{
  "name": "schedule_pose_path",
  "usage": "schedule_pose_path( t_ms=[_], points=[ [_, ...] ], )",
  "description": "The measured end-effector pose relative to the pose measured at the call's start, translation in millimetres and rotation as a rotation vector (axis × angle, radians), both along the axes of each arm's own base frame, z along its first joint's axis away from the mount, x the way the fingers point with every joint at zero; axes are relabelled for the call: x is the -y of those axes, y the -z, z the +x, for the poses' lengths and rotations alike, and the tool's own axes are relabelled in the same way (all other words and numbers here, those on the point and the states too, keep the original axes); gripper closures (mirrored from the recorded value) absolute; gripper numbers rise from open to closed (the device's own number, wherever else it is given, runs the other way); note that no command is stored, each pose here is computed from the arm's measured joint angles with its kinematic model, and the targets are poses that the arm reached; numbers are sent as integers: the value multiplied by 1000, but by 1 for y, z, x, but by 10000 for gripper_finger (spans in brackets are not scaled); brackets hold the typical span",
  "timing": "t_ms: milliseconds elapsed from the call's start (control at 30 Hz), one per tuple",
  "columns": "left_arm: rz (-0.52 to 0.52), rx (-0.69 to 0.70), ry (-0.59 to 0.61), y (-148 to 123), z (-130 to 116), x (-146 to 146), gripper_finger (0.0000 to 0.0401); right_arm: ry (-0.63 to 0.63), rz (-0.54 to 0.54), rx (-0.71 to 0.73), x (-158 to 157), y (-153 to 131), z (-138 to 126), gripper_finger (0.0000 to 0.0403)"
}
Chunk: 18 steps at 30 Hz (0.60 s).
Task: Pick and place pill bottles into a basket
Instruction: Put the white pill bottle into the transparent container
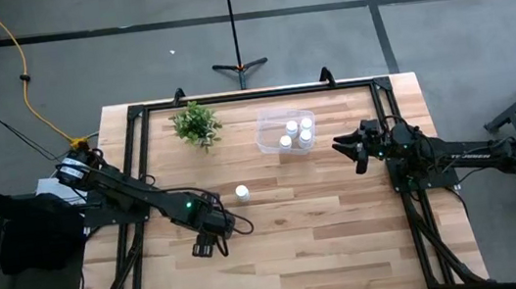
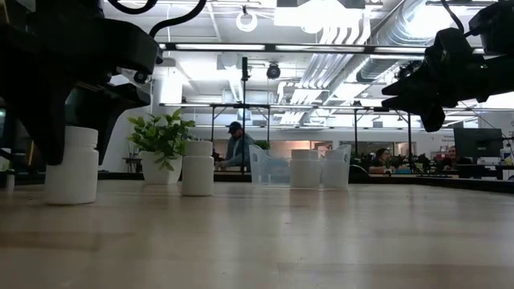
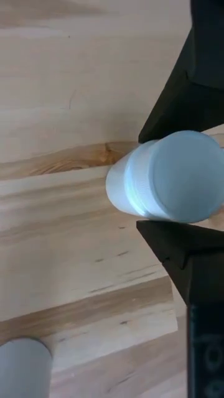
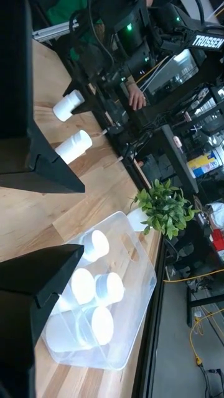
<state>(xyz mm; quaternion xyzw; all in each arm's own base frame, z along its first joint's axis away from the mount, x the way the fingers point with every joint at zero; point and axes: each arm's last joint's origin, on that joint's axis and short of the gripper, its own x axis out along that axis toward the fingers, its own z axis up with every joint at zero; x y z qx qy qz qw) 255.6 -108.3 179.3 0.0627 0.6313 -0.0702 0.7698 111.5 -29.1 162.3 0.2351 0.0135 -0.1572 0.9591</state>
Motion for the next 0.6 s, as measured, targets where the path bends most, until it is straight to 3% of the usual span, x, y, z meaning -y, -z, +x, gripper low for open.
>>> schedule_pose_path(
  t_ms=[167, 600],
  points=[
    [-29, -9, 12, -1, 0, 1, 183, 0, 0, 0, 0, 0, 0, 269],
    [-69, -30, -49, -8, 2, 3, 189, 0, 0, 0, 0, 0, 0, 269]
  ],
)
